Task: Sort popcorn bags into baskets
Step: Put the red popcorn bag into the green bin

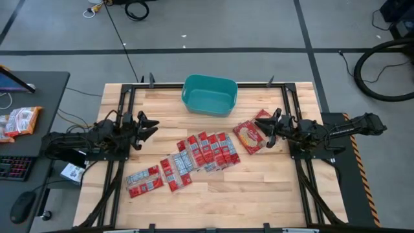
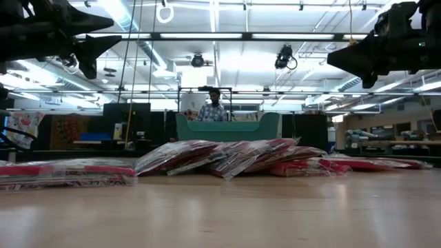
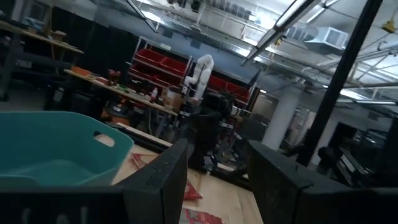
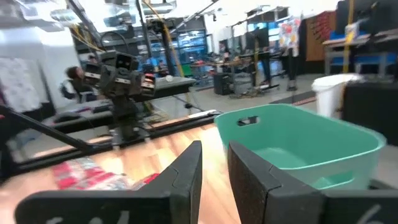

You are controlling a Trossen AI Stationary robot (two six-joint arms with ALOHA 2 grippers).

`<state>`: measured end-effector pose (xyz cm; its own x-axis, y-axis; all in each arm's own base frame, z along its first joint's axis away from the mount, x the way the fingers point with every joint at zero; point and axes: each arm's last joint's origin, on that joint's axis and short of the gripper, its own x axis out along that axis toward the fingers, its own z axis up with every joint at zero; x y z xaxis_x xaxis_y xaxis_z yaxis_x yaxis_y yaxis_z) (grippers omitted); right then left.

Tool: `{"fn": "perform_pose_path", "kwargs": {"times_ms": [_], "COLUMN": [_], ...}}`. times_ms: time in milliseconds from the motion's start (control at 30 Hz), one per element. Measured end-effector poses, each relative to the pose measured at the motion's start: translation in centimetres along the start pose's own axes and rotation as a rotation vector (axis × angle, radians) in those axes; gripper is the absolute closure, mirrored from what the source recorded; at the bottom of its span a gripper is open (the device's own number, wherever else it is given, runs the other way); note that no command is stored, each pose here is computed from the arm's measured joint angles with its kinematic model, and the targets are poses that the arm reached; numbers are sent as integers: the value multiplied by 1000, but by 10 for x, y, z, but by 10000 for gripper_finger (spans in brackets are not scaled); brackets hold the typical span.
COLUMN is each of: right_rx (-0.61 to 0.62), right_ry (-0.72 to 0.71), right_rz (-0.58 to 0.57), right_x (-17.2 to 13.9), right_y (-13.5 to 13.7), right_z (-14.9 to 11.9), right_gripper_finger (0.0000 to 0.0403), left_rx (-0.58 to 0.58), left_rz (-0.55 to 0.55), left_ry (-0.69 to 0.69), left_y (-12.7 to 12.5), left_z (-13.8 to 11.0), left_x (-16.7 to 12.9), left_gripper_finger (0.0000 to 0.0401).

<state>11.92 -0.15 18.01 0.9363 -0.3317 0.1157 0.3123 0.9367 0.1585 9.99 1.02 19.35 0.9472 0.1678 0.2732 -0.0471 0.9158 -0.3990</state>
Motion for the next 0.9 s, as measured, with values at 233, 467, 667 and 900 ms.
{"fn": "perform_pose_path", "kwargs": {"times_ms": [233,467,667,900], "right_rx": [-4,10,-21,-59], "right_ry": [3,-5,95,228], "right_rz": [132,126,144,117], "right_x": [0,4,15,30], "right_y": [4,6,13,18], "right_z": [1,14,23,12], "right_gripper_finger": [321,321,321,321], "left_rx": [-127,-161,-131,-162], "left_rz": [31,21,55,103], "left_ry": [125,330,462,659], "left_y": [4,-1,-4,-3], "left_z": [-13,-19,-26,-40], "left_x": [7,26,48,74], "left_gripper_finger": [237,237,237,236]}}
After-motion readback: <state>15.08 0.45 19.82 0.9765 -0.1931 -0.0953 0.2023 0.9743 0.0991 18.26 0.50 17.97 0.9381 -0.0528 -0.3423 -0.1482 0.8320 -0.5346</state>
